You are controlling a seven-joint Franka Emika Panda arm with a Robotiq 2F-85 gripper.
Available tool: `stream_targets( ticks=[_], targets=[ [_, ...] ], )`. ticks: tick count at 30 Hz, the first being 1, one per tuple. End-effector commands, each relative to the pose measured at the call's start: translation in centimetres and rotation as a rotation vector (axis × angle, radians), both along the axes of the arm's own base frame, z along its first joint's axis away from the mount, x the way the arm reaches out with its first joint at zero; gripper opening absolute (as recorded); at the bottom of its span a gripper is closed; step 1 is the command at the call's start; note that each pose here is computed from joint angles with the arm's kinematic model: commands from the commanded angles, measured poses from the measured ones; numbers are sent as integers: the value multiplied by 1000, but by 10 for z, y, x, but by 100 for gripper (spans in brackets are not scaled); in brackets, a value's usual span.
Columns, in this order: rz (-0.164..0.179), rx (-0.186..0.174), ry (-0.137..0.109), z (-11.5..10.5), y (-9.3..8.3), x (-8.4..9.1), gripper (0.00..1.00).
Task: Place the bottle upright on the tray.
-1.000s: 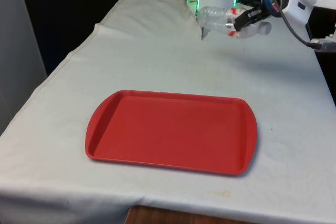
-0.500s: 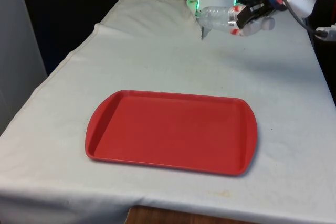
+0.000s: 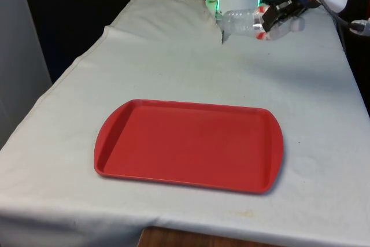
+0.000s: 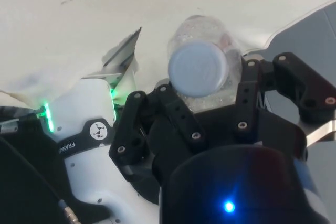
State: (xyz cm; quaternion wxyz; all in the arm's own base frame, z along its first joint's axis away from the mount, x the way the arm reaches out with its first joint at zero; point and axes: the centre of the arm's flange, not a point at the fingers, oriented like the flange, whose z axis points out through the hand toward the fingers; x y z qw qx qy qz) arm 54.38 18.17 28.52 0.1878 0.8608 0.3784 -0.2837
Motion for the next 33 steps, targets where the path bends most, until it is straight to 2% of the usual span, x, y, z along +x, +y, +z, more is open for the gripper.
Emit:
stream_targets(
  ticks=[1,8,9,10,18,19,20,25,26,27,29,33],
  targets=[
    [0,17,-17,3,0,0,34],
    [-1,46,-54,6,-2,1,34],
    [-1,30,-39,4,-2,1,34],
    [-2,50,-60,6,-2,1,34],
    [-4,83,-101,10,-5,3,34],
    [-2,69,-87,8,-4,3,34],
    [-3,87,-106,11,-5,3,34],
    [-5,107,-134,13,-6,5,34],
    [-5,110,-138,14,-6,5,34],
    [-4,96,-123,11,-6,5,34],
    [-5,120,-152,15,-7,6,34],
    [-6,134,-170,17,-9,8,34]
  ],
)
